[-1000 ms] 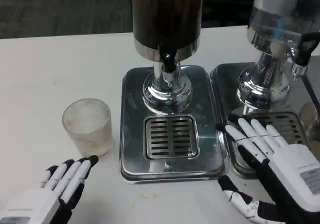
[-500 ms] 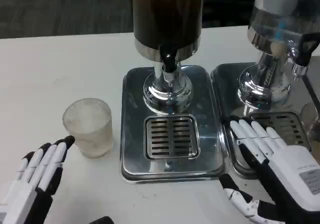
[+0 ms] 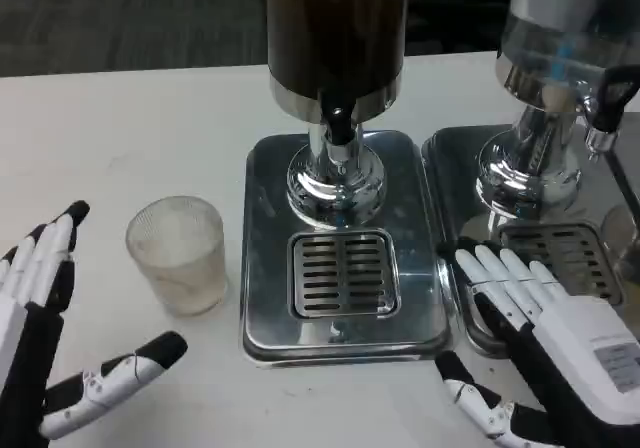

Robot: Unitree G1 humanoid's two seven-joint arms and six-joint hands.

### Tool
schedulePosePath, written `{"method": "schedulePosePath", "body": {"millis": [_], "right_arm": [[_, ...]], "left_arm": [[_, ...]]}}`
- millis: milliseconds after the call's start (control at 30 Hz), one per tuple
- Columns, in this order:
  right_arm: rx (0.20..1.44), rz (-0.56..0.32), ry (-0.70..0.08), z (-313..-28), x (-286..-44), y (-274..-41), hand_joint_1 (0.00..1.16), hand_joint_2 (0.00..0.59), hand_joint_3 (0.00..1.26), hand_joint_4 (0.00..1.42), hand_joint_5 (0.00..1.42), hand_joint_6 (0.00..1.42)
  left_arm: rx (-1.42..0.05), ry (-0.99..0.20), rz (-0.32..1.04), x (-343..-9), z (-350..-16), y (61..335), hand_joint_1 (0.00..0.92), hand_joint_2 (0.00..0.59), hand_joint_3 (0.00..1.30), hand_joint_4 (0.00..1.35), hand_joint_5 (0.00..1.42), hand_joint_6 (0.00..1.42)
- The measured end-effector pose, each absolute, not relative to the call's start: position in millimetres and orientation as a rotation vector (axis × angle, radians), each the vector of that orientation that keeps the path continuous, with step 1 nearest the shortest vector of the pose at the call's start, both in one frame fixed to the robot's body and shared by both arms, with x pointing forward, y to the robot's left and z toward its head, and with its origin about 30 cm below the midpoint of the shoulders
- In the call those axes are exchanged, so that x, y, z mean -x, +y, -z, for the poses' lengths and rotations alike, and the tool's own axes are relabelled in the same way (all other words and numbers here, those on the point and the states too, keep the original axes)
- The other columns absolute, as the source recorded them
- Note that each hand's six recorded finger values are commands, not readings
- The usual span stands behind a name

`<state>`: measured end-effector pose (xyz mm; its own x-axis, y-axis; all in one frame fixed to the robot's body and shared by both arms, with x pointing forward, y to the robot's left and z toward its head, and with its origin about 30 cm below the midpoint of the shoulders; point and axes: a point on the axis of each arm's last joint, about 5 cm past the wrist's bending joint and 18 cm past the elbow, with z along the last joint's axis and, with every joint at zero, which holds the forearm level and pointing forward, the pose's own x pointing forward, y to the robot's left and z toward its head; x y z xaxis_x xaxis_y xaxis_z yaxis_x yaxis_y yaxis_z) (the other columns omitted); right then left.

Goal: Grasp the cup under the faucet to collect the drink, then remove the cup.

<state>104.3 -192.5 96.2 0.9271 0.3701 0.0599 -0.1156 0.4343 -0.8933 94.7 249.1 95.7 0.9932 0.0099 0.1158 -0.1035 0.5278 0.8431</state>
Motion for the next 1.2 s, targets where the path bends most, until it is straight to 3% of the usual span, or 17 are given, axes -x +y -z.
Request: {"method": "schedulePosePath", "body": {"millis": [400,467,867,1200], "right_arm": [[1.06,-0.315,-0.275,-96.2,-106.2,-187.5,0.31,0.479,0.13,0.0,0.0,0.0],[1.05,-0.313,-0.274,-96.2,-106.1,-187.3,0.33,0.503,0.15,0.0,0.0,0.0],[1.028,-0.316,-0.28,-96.7,-108.0,-185.4,0.34,0.505,0.23,0.02,0.0,0.02],[1.0,-0.307,-0.283,-96.9,-108.8,-183.9,0.35,0.508,0.27,0.04,0.01,0.04]], "left_arm": [[-0.955,-0.038,0.005,-144.5,-94.6,271.1,0.0,0.0,0.0,0.0,0.0,0.0],[-0.941,-0.027,0.027,-149.4,-94.5,272.9,0.0,0.0,0.0,0.0,0.0,0.0],[-0.885,0.052,0.144,-174.7,-88.1,283.3,0.028,0.0,0.0,0.0,0.0,0.0],[-0.861,0.051,0.22,-191.6,-84.5,287.5,0.045,0.0,0.0,0.0,0.0,0.0]]}}
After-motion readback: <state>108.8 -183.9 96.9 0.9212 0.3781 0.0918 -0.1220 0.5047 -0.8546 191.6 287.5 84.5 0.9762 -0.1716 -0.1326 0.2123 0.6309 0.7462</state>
